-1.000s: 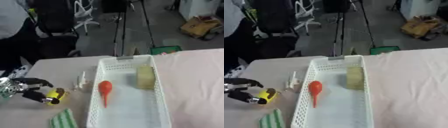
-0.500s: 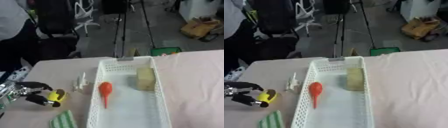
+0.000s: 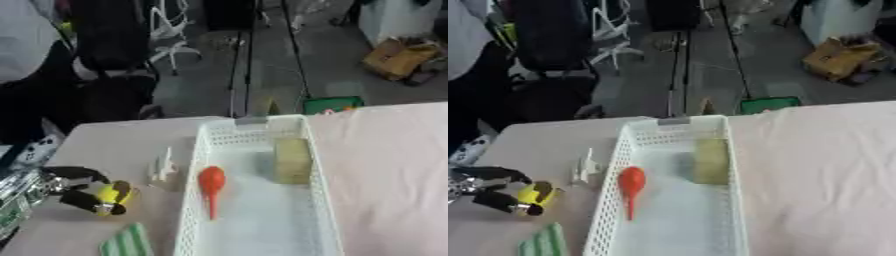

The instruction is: Pick up objects on the table and place them in the box.

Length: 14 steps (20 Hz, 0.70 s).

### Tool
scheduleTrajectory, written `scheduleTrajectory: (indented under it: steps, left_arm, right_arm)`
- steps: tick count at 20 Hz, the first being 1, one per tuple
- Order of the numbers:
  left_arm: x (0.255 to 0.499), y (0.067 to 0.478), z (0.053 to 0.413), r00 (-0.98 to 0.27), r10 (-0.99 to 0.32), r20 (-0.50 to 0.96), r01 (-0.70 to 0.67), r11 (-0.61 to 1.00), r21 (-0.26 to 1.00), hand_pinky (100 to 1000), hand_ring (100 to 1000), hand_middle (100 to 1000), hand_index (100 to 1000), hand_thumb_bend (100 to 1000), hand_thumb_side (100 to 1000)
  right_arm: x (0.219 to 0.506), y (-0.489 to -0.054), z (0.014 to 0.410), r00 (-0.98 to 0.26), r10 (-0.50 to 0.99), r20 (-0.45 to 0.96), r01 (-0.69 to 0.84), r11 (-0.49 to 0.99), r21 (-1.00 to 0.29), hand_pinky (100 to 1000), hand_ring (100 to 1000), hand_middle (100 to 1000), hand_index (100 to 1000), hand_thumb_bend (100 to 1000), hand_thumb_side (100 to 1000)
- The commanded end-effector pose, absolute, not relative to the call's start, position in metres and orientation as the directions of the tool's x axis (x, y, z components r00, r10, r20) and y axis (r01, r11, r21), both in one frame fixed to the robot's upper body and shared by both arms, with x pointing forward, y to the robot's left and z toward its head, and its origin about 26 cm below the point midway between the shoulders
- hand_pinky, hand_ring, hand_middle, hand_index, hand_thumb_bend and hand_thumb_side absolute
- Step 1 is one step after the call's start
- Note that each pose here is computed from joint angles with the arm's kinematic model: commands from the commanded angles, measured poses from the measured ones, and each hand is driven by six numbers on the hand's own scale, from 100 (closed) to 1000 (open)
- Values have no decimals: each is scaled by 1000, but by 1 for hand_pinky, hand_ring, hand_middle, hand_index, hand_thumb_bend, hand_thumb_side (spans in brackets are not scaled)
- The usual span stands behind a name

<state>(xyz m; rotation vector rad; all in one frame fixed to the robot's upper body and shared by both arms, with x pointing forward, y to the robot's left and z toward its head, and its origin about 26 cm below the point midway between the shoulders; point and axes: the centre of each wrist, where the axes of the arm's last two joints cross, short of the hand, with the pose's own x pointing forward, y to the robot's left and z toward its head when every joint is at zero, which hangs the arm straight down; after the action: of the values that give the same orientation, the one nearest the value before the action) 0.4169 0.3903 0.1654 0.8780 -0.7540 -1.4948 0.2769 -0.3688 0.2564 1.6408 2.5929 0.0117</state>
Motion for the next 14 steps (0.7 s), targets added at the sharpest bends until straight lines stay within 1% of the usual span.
scheduleTrajectory:
  steps: [1,4,7,9,10,11,12,13,14]
  left_arm:
    - [419,400,178,4,-991,-132,470,-114,875,1000,1000,1000,1000,885,938]
    - [420,401,175,13,-990,-142,463,-120,878,1000,1000,1000,1000,879,939]
    - [422,400,172,14,-987,-161,456,-137,879,1000,1000,1000,1000,851,936]
    - [422,399,171,14,-984,-178,449,-153,880,1000,1000,946,1000,842,923]
    - [423,399,171,16,-982,-186,449,-159,879,1000,1000,946,1000,842,923]
    - [423,399,170,16,-982,-191,449,-163,879,1000,1000,917,1000,846,918]
    - [423,399,170,18,-981,-195,447,-167,879,1000,1000,909,1000,846,918]
    - [423,399,169,19,-980,-200,446,-170,879,1000,955,875,1000,842,907]
    - [423,399,169,21,-978,-207,443,-176,879,1000,955,875,1000,842,907]
  right_arm:
    - [274,-368,267,-438,894,-97,893,445,70,887,937,863,836,100,1000]
    - [274,-368,268,-440,893,-97,892,447,71,887,937,863,836,100,1000]
    - [274,-367,268,-441,892,-98,891,449,72,887,937,862,836,100,1000]
    - [275,-367,268,-442,892,-98,891,449,72,887,937,862,836,100,1000]
    - [275,-367,268,-442,892,-98,891,449,72,887,937,862,836,100,1000]
    - [275,-367,268,-442,892,-98,890,450,72,887,937,862,836,100,1000]
    - [275,-367,268,-442,891,-98,890,450,72,887,937,862,836,100,1000]
    - [275,-367,268,-443,891,-98,890,450,73,887,937,862,836,100,1000]
    - [275,-367,268,-443,891,-97,890,450,73,887,937,862,836,100,1000]
